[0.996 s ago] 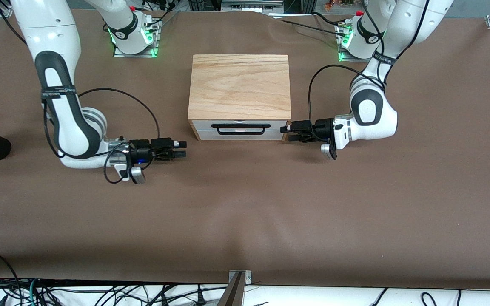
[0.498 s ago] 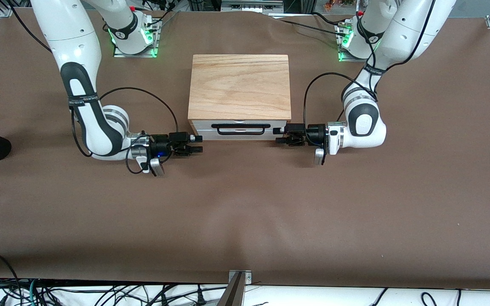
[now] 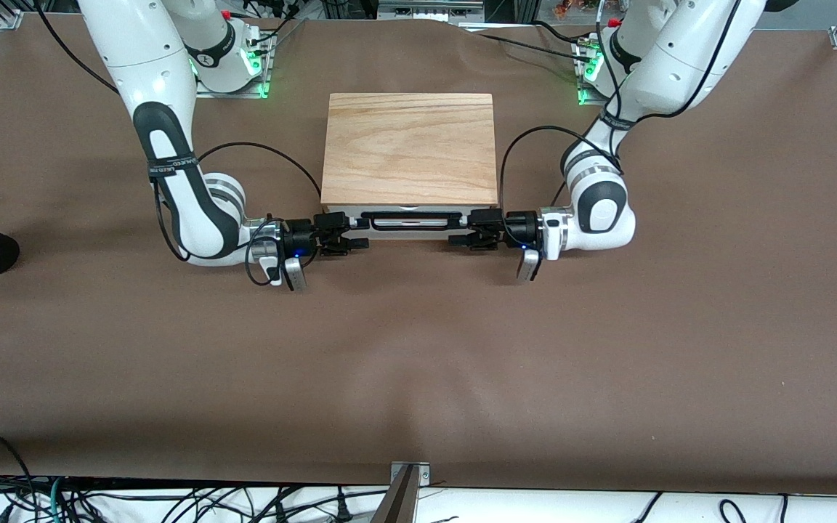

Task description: Pull top drawer with both arms simultaneously

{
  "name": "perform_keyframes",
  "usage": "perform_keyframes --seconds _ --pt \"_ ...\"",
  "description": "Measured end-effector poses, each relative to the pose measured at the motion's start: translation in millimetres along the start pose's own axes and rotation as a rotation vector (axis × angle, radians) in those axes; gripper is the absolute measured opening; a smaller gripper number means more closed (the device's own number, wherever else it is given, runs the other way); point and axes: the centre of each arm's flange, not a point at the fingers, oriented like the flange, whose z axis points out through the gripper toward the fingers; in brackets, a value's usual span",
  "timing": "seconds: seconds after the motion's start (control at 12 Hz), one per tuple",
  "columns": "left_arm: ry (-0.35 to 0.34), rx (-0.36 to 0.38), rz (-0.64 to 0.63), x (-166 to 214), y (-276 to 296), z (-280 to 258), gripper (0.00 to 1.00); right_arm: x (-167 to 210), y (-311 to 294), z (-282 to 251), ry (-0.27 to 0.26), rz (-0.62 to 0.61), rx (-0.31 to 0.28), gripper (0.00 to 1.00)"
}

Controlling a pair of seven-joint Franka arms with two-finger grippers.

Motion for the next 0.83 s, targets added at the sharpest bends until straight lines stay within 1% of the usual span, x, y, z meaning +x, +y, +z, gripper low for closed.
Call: perform_keyframes --seconds 0.08,0.17,0.25,0.33,0.42,0.58,0.66,0.75,0.83 --pt "-0.003 -0.002 0.024 -1.8 -0.8 3.0 0.61 -2.1 0.2 3.7 -0.005 -0.004 0.002 1.0" --pt "-0.004 -0.003 0.043 -1.8 -0.9 3.0 0.61 -3.5 -0.4 7.8 -0.007 -0.008 0.008 1.0" --pt "-0.004 -0.005 0.055 -1.9 -1.3 2.6 0.57 -4.4 -1.1 11.1 -0.007 -0.014 0.014 1.0" --pt "-0.005 -0.007 0.059 -2.5 -2.5 2.6 0.56 -5.7 -1.6 14.9 -0.009 -0.023 0.017 1.0" --pt "-0.007 -0.011 0.06 -3.8 -4.4 3.0 0.58 -7.0 -2.1 18.7 -0.011 -0.032 0.02 1.0" --pt "-0.011 -0.012 0.067 -8.9 -11.0 2.6 0.59 -9.5 -1.1 22.8 -0.016 -0.043 0.021 0.95" --pt "-0.013 -0.011 0.076 -12.9 -15.5 2.2 0.58 -9.7 -0.5 22.7 -0.015 -0.046 0.022 0.94" --pt "-0.014 -0.015 0.077 -14.9 -17.7 1.7 0.56 -9.7 0.0 22.6 -0.013 -0.046 0.022 0.84" --pt "-0.013 -0.019 0.081 -14.6 -17.5 1.1 0.52 -9.9 0.7 22.5 -0.013 -0.045 0.022 0.84"
